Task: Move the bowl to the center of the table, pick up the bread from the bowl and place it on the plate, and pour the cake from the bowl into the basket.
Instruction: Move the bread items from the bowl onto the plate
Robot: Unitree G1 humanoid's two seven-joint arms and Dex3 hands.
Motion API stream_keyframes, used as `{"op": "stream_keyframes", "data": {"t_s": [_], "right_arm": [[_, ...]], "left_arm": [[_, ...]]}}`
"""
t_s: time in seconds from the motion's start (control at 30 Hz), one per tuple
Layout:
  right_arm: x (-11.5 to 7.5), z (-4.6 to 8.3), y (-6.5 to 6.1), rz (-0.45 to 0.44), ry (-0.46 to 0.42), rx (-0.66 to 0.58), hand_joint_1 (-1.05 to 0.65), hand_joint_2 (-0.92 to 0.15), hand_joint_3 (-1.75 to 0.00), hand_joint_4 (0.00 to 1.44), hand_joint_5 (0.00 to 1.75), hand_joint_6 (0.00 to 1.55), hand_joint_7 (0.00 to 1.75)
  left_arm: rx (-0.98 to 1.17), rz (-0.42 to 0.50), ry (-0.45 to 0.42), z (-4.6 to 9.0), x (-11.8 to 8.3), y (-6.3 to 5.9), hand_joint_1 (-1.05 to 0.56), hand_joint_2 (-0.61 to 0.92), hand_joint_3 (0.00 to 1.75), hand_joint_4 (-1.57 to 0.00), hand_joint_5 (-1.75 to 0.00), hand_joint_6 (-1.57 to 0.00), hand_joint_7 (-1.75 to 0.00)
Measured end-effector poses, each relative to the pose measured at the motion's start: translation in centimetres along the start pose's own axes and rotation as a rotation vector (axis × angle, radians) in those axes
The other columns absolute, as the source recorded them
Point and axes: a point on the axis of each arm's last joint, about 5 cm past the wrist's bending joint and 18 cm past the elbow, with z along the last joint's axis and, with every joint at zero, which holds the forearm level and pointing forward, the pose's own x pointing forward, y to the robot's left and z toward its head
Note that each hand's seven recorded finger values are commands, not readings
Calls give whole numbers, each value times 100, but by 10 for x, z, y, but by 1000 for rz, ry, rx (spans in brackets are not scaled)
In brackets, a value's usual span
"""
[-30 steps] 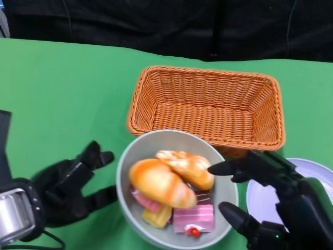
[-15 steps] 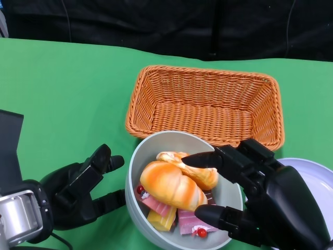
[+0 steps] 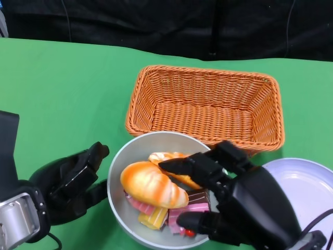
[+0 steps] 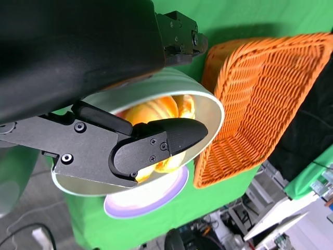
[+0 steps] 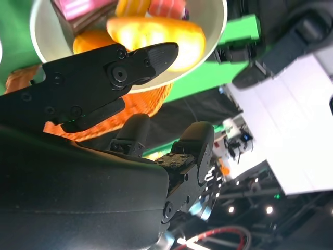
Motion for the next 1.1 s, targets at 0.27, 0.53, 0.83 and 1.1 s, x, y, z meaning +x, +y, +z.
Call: {"op": "stream_keyframes", "data": {"t_s": [0.27, 0.53, 0.83, 1.1], "right_arm": [[1, 0, 0, 1, 3, -3, -53, -88, 0, 17, 94, 36, 43], [14, -8, 32, 111, 30, -66, -67, -86, 0, 0, 91, 25, 33], [22, -11, 43, 105, 25, -104, -66, -91, -1, 0, 86, 21, 31], [21, -13, 45, 82, 33, -102, -61, -90, -1, 0, 85, 22, 31]], "left_arm": [[6, 4, -5, 0, 0, 0, -56, 92, 66, -8, -5, -3, -1], [-15, -7, -6, -5, 1, 0, -54, 92, 68, -2, -3, 0, 0], [-30, 4, -3, -7, 2, 1, -54, 92, 79, -2, -3, 0, 0], [-46, -8, 37, -11, 2, -2, -57, 92, 79, -3, -4, 0, 0]]}}
